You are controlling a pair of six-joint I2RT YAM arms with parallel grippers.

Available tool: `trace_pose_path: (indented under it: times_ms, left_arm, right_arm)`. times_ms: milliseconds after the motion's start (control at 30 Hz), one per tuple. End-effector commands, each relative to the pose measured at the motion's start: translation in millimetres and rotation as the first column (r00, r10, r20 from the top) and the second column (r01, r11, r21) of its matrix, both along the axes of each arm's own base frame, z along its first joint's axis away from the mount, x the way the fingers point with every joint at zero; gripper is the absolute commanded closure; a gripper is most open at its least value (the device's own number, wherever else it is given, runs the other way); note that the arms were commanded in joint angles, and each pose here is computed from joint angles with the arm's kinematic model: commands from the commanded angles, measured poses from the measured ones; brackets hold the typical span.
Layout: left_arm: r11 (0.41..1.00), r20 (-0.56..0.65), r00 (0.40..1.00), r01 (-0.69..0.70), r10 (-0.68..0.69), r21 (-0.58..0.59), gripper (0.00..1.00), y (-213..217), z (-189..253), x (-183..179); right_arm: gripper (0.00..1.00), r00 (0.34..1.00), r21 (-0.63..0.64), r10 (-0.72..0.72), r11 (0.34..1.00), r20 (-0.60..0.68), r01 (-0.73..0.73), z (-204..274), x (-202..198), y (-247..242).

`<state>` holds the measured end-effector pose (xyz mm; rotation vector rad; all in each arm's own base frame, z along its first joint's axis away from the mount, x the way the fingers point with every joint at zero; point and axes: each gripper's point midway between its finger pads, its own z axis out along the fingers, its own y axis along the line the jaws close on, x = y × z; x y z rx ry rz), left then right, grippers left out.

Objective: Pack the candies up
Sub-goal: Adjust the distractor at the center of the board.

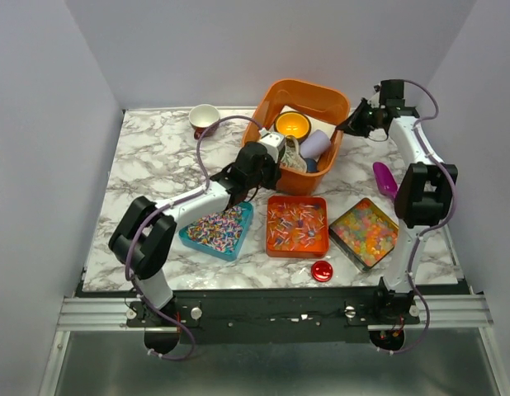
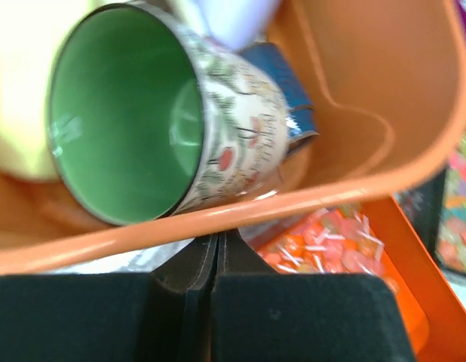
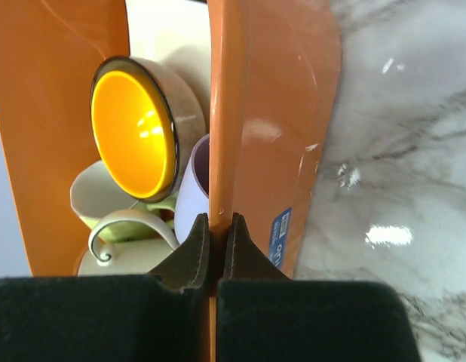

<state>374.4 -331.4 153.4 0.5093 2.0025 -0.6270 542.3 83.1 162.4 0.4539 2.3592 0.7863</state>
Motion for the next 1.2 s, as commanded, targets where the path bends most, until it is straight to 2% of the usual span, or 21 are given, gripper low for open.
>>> trace_pose_path:
  times_ms: [0,200,233,300,333,400,467,533,700,733,767,833,867,933,967,1000,1033,1067,1100,1133,1167]
  left_arm:
    - [0.968,0.077,0.965,-0.249,0.249,-0.01,0.95,36,22,67]
    - [0.962,0.079,0.959,-0.27,0.273,-0.038,0.91,42,26,120]
    - [0.962,0.099,0.958,-0.265,0.27,-0.063,0.91,39,40,129]
    - [0.969,0.087,0.966,-0.237,0.243,-0.074,0.89,36,31,142]
    - [0.966,0.117,0.961,-0.238,0.249,-0.101,0.89,35,45,151]
    - [0.973,0.112,0.971,-0.201,0.213,-0.11,0.88,27,39,158]
    - [0.972,0.132,0.968,-0.199,0.215,-0.126,0.87,25,47,167]
    - [0.966,0.136,0.96,-0.229,0.245,-0.124,0.86,32,53,174]
    - [0.942,0.07,0.944,-0.313,0.323,-0.125,0.77,72,78,160]
    - [0.939,0.014,0.942,-0.332,0.334,-0.085,0.76,83,64,148]
    - [0.929,0.021,0.934,-0.353,0.357,-0.112,0.75,98,88,138]
    - [0.926,-0.016,0.929,-0.369,0.369,-0.078,0.71,115,81,115]
    - [0.925,0.016,0.929,-0.367,0.37,-0.097,0.7,124,104,103]
    - [0.928,-0.018,0.929,-0.369,0.369,-0.057,0.67,135,94,81]
    - [0.93,-0.008,0.933,-0.361,0.361,-0.067,0.66,138,106,69]
    - [0.95,-0.012,0.951,-0.309,0.309,-0.051,0.63,135,105,58]
    - [0.96,-0.042,0.959,-0.28,0.279,-0.022,0.62,136,90,46]
    - [0.968,-0.028,0.968,-0.251,0.25,-0.027,0.6,136,96,35]
    - [0.985,-0.012,0.985,-0.172,0.172,-0.005,0.59,132,92,24]
    - [0.991,-0.03,0.99,-0.135,0.136,0.022,0.59,133,74,13]
    - [0.995,-0.006,0.995,-0.096,0.096,0.03,0.59,133,77,2]
  right_arm:
    - [0.99,0.986,0.146,0.021,0.989,-0.164,0.004,12,-53,11]
    - [0.97,0.968,0.201,0.137,0.975,-0.211,-0.095,9,-89,68]
    - [0.85,0.964,0.22,0.164,0.969,-0.21,-0.117,11,-94,79]
    - [0.77,0.953,0.245,0.217,0.956,-0.213,-0.163,10,-103,102]
    - [0.67,0.949,0.26,0.241,0.948,-0.203,-0.185,11,-103,110]
    - [0.54,0.947,0.263,0.271,0.939,-0.173,-0.221,18,-99,126]
    - [0.43,0.943,0.267,0.294,0.932,-0.156,-0.246,19,-95,135]
    - [0.38,0.94,0.283,0.321,0.918,-0.115,-0.278,31,-94,140]
    - [0.3,0.923,0.259,0.384,0.894,-0.021,-0.366,50,-113,128]
    - [0.29,0.915,0.26,0.403,0.886,-0.019,-0.384,50,-120,124]
    - [0.27,0.904,0.222,0.427,0.879,0.025,-0.422,54,-122,117]
    - [0.27,0.867,0.196,0.489,0.845,0.094,-0.498,69,-134,112]
    - [0.27,0.806,0.109,0.562,0.803,0.186,-0.586,74,-136,108]
    - [0.28,0.708,0.005,0.653,0.734,0.268,-0.679,84,-149,107]
    - [0.31,0.61,-0.128,0.723,0.673,0.325,-0.729,81,-149,105]
    - [0.35,0.574,-0.196,0.749,0.649,0.33,-0.735,77,-149,102]
    - [0.44,0.56,-0.285,0.765,0.641,0.318,-0.713,72,-143,96]
    - [0.66,0.5,-0.379,0.806,0.591,0.317,-0.713,66,-139,93]
    - [0.79,0.467,-0.424,0.832,0.555,0.301,-0.715,57,-139,91]
    - [0.87,0.446,-0.483,0.852,0.523,0.274,-0.702,49,-135,86]
    - [0.97,0.365,-0.569,0.894,0.447,0.26,-0.69,44,-133,86]
